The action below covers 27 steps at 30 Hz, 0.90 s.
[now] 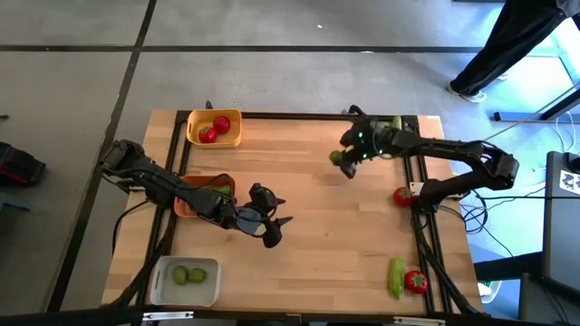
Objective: Sort produce into baskets
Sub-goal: Put the lime into the gray bin
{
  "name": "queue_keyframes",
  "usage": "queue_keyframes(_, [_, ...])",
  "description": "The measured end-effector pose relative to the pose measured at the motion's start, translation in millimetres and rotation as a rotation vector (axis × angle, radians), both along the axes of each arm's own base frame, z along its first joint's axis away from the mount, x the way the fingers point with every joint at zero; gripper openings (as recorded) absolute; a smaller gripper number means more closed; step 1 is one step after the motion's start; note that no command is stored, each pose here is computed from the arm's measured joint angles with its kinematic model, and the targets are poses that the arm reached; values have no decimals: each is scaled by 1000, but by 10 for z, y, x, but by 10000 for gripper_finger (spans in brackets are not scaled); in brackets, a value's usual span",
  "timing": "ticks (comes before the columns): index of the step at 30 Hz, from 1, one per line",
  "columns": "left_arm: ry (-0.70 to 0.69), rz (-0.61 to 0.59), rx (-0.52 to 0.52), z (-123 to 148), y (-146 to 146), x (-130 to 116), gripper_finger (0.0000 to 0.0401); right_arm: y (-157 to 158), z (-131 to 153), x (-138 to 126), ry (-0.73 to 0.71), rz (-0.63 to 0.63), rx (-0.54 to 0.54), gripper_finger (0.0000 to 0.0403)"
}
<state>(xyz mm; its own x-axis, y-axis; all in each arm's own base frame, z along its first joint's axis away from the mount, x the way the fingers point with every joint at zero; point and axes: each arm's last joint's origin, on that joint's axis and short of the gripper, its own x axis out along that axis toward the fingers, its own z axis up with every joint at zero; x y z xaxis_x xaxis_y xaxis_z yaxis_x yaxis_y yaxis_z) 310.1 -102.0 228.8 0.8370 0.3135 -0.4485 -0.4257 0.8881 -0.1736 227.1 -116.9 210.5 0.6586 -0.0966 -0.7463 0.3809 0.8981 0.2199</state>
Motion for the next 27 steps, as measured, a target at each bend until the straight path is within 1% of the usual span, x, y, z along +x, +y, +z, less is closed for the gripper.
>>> queue_keyframes(8, [-99, 182, -34, 32, 48, 4, 269, 544, 71, 279, -39, 112, -193, 140])
queue_keyframes(11, [-145, 224, -73, 31, 88, 49, 269, 732, 112, 355, -79, 140, -273, 140])
queue_keyframes(15, [-200, 258, -118, -43, 128, 162, 269, 929, 162, 418, -130, 170, -357, 140])
queue_keyframes(18, [-240, 278, -151, -114, 154, 249, 269, 1036, 188, 440, -154, 167, -399, 140])
queue_keyframes(22, [-282, 303, -173, -175, 212, 336, 269, 1150, 221, 463, -196, 178, -421, 140])
queue_keyframes(27, [-351, 329, -196, -142, 315, 399, 269, 1248, 269, 491, -257, 182, -434, 140])
